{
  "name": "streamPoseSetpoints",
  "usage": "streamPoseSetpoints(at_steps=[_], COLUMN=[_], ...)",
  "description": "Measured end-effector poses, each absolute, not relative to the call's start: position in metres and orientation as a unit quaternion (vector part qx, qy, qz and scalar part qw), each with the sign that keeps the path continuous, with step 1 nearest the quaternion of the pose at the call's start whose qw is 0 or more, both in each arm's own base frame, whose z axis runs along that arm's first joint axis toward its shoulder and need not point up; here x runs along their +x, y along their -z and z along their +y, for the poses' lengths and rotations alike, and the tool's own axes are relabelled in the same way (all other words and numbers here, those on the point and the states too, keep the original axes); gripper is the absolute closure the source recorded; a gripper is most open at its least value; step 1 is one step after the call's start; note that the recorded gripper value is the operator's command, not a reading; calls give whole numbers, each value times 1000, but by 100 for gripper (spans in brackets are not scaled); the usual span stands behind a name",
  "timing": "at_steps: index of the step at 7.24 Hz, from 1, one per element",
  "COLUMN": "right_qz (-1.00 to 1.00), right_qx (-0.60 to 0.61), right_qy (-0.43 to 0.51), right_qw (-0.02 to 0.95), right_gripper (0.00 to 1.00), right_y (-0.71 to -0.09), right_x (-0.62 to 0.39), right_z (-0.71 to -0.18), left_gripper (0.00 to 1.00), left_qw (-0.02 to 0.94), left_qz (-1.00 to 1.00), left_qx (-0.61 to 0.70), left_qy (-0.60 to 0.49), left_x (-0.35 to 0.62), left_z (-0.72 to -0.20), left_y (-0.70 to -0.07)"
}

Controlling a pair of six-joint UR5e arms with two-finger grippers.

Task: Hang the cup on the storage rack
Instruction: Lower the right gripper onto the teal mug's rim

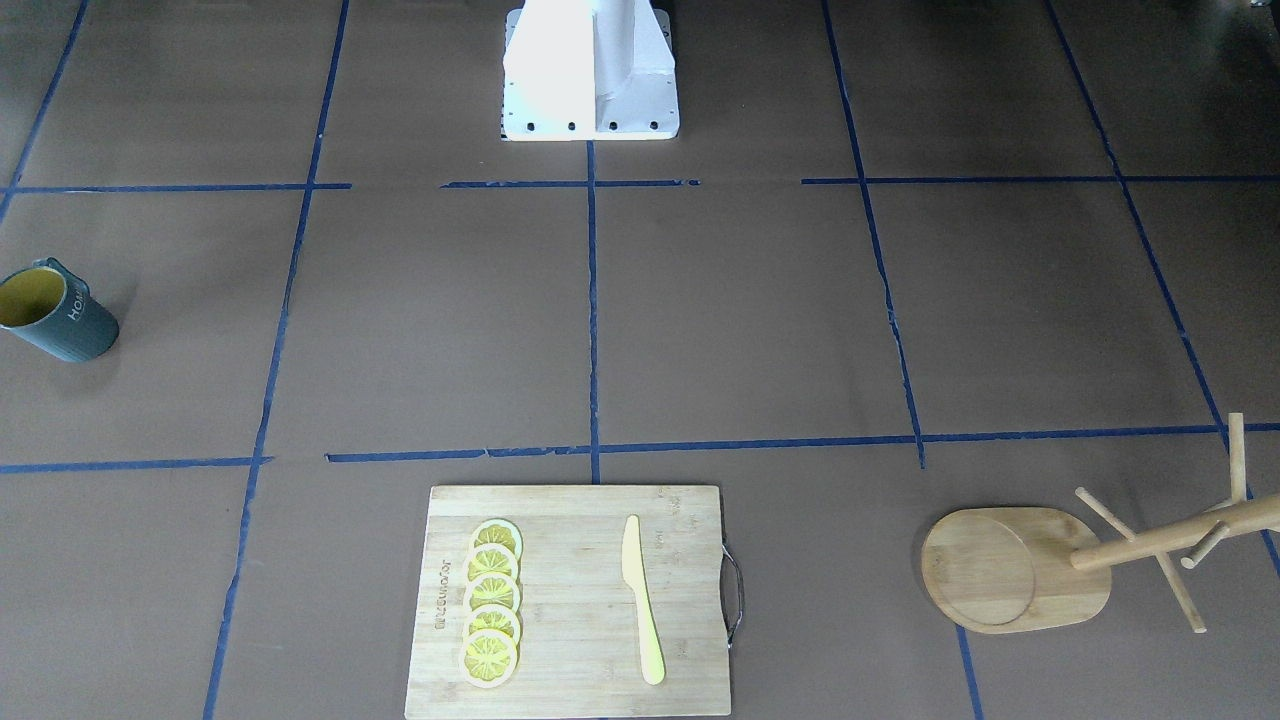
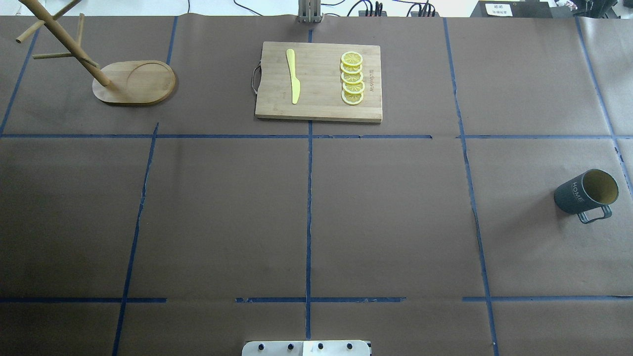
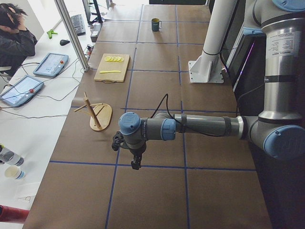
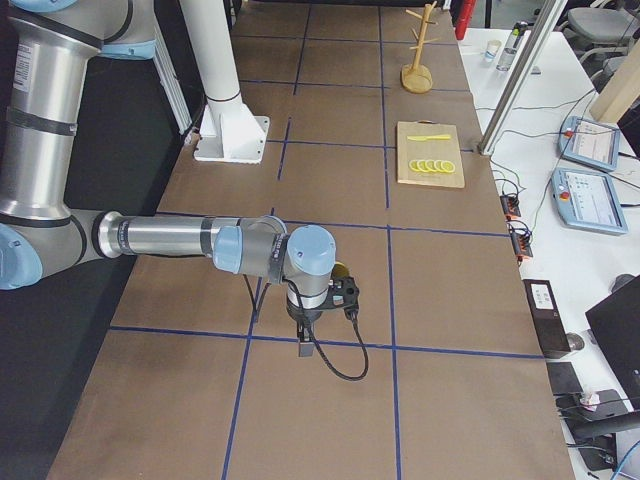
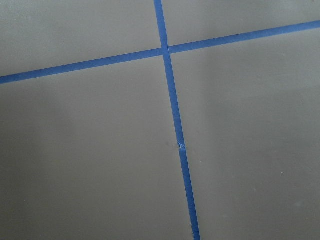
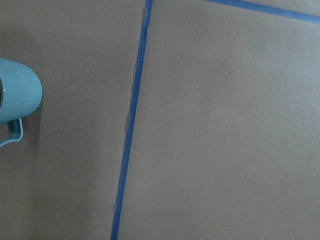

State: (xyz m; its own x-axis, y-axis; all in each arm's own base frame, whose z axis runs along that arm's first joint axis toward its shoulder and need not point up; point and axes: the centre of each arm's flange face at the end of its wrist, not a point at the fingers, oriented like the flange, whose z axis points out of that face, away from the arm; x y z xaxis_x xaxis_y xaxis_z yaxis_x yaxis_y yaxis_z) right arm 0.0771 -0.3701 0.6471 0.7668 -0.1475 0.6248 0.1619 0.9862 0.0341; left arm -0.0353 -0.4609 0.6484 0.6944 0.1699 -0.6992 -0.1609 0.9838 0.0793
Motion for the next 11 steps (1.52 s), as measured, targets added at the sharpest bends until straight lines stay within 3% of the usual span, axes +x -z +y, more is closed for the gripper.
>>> streamPoseSetpoints(at_steps=[4, 8, 11], right_qz=[-335, -351, -355], right_qx=[-2, 64, 113], right_qy=[94, 174, 249], right_qw=[938, 918, 894], right_gripper=[0, 0, 0], right_y=[-638, -578, -593], right_x=[70, 15, -39], right_z=[-382, -451, -466], left_gripper=[0, 0, 0], left_qw=[920, 920, 920], left_qz=[381, 381, 381], left_qx=[4, 2, 1], left_qy=[-92, -91, -90], left_x=[-34, -33, -33], left_z=[-459, -459, -459], left_y=[-651, -654, -654])
